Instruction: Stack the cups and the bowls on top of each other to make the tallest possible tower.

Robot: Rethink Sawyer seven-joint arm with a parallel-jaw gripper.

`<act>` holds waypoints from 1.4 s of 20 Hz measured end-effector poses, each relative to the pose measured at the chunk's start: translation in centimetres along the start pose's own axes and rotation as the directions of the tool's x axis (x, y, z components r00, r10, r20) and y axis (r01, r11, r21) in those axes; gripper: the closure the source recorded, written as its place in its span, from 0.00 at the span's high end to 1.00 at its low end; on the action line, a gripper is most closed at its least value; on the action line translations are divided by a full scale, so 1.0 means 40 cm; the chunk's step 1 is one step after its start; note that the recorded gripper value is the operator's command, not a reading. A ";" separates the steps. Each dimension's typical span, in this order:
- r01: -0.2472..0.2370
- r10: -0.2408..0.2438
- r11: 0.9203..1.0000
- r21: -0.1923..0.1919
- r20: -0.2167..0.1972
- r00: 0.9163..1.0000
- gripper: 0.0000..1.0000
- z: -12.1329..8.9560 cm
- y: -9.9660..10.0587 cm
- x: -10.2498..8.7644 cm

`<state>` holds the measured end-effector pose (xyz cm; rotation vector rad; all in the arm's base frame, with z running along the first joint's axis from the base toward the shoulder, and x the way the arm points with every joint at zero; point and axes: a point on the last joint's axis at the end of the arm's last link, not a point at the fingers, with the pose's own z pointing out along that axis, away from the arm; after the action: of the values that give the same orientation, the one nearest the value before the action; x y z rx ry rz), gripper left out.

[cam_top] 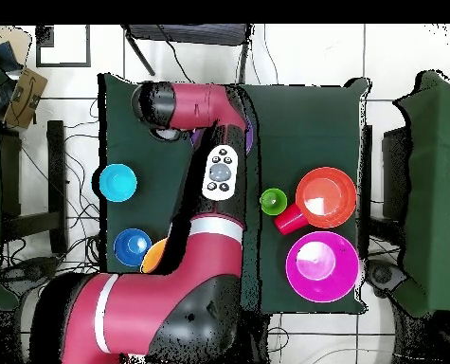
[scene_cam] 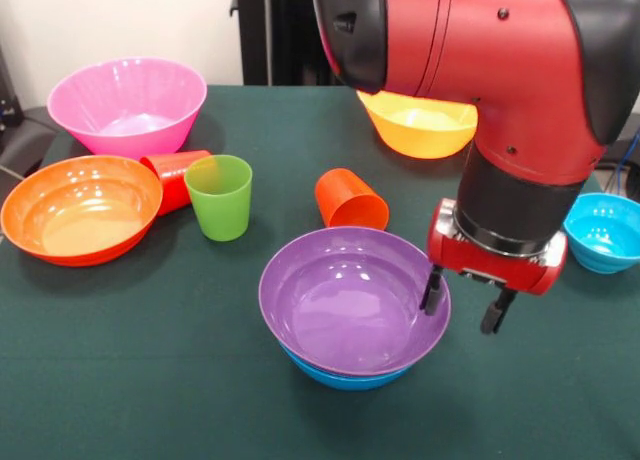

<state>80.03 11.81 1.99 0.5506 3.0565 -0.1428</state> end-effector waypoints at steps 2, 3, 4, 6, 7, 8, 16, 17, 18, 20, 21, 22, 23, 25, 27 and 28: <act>-0.002 0.002 1.000 -0.007 -0.003 1.000 1.00 -0.016 0.002 0.004; -0.003 0.003 1.000 -0.010 -0.007 1.000 1.00 -0.023 0.003 0.008; -0.005 0.005 1.000 -0.013 -0.013 1.000 1.00 -0.030 0.003 0.016; -0.008 0.008 1.000 -0.015 -0.026 1.000 1.00 -0.042 -0.001 0.030; -0.010 0.009 1.000 -0.015 -0.031 0.999 1.00 -0.046 -0.003 0.036; -0.011 0.010 1.000 -0.014 -0.038 0.999 1.00 -0.052 -0.007 0.045; 0.007 -0.005 1.000 0.025 -0.079 0.997 1.00 -0.074 -0.048 0.114; 0.010 -0.007 1.000 0.029 -0.083 0.997 1.00 -0.075 -0.051 0.122; 0.016 -0.013 0.999 0.038 -0.092 0.996 1.00 -0.076 -0.059 0.138; 0.023 -0.019 0.999 0.047 -0.102 0.995 1.00 -0.075 -0.065 0.156; 0.026 -0.021 0.998 0.050 -0.105 0.994 1.00 -0.075 -0.068 0.162; 0.029 -0.023 0.998 0.053 -0.108 0.994 1.00 -0.074 -0.070 0.167; 0.033 -0.026 0.998 0.056 -0.112 0.993 1.00 -0.072 -0.072 0.173; 0.043 -0.034 0.997 0.065 -0.127 0.991 1.00 -0.066 -0.079 0.195; 0.050 -0.041 0.997 0.066 -0.137 0.990 1.00 -0.064 -0.079 0.211; 0.052 -0.042 0.996 0.066 -0.140 0.989 1.00 -0.063 -0.079 0.216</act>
<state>70.81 12.11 4.36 0.5126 3.2118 -0.2227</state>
